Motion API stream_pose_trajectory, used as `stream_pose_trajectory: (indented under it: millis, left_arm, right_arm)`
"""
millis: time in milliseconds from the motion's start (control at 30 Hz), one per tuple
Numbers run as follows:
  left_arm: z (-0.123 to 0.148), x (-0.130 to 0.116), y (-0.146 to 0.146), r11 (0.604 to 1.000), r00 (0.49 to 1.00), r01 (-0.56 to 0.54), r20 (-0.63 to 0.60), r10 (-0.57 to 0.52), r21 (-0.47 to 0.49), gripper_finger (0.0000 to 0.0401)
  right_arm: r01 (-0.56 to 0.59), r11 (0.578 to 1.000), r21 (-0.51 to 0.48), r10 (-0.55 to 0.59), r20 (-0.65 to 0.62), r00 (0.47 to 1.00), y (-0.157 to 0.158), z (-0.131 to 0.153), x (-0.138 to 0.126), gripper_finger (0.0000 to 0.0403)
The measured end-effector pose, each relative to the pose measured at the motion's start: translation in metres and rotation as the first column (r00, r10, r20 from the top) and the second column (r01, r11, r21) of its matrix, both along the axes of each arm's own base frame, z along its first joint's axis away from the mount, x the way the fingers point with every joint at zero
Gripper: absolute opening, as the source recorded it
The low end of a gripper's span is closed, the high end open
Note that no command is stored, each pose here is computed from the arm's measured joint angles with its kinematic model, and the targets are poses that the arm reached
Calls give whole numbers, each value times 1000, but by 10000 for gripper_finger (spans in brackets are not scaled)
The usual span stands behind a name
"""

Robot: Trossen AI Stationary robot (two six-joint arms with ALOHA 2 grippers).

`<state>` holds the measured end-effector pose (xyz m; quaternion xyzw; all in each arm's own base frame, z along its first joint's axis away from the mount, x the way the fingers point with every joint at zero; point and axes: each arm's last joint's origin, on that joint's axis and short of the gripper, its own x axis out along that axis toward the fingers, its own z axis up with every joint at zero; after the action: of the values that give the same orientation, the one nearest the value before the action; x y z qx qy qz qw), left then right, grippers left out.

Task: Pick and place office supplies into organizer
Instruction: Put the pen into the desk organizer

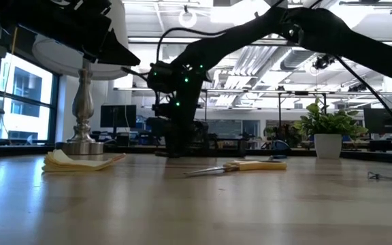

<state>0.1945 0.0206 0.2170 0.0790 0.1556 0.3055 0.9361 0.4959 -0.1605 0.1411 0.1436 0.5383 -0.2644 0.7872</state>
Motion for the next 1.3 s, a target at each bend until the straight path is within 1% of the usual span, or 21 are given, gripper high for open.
stream_pose_trajectory:
  millis: [100,200,300,400,433,633,700,867,1033,1100,1133,1200,1300]
  left_arm:
    - [0,0,0,1000,1000,0,0,0,0,163]
    - [0,0,0,1000,1000,0,0,0,0,163]
    - [0,0,0,1000,1000,0,0,0,0,163]
    - [0,0,0,1000,1000,0,0,0,0,163]
    - [0,0,0,1000,1000,0,0,0,0,163]
    - [0,0,0,1000,1000,1,-2,-1,2,163]
    - [0,0,0,1000,1000,2,-7,-2,7,163]
    - [-1,-1,0,1000,1000,-1,-16,1,-1,163]
    - [3,-8,0,999,1000,-15,14,16,-46,163]
    - [0,-12,-1,998,1000,-11,-11,10,-64,163]
    - [1,-14,-1,998,1000,-3,-4,3,-69,163]
    - [9,-18,-1,998,999,1,44,2,-69,163]
    - [11,-24,-1,997,999,7,46,-4,-71,163]
  right_arm:
    - [-14,1000,4,14,-2,1000,2,0,1,120]
    - [-38,999,-3,38,-8,999,6,0,2,103]
    - [-71,997,-22,71,-22,997,12,0,3,68]
    - [-107,993,-51,105,-42,994,18,0,5,22]
    - [-125,990,-59,122,-49,991,20,0,5,15]
    - [-183,979,-93,176,-75,982,28,4,6,20]
    - [-206,972,-112,199,-70,977,34,16,6,10]
    - [-219,950,-224,217,-32,976,42,69,-2,14]
    - [-208,940,-271,207,-33,978,43,113,-22,5]
    - [-187,933,-307,192,-15,981,43,129,-27,6]
    - [-182,931,-316,186,-16,982,44,135,-30,8]
    - [-190,933,-307,188,-36,981,43,136,-33,9]
    - [-214,931,-294,206,-59,977,42,135,-36,5]
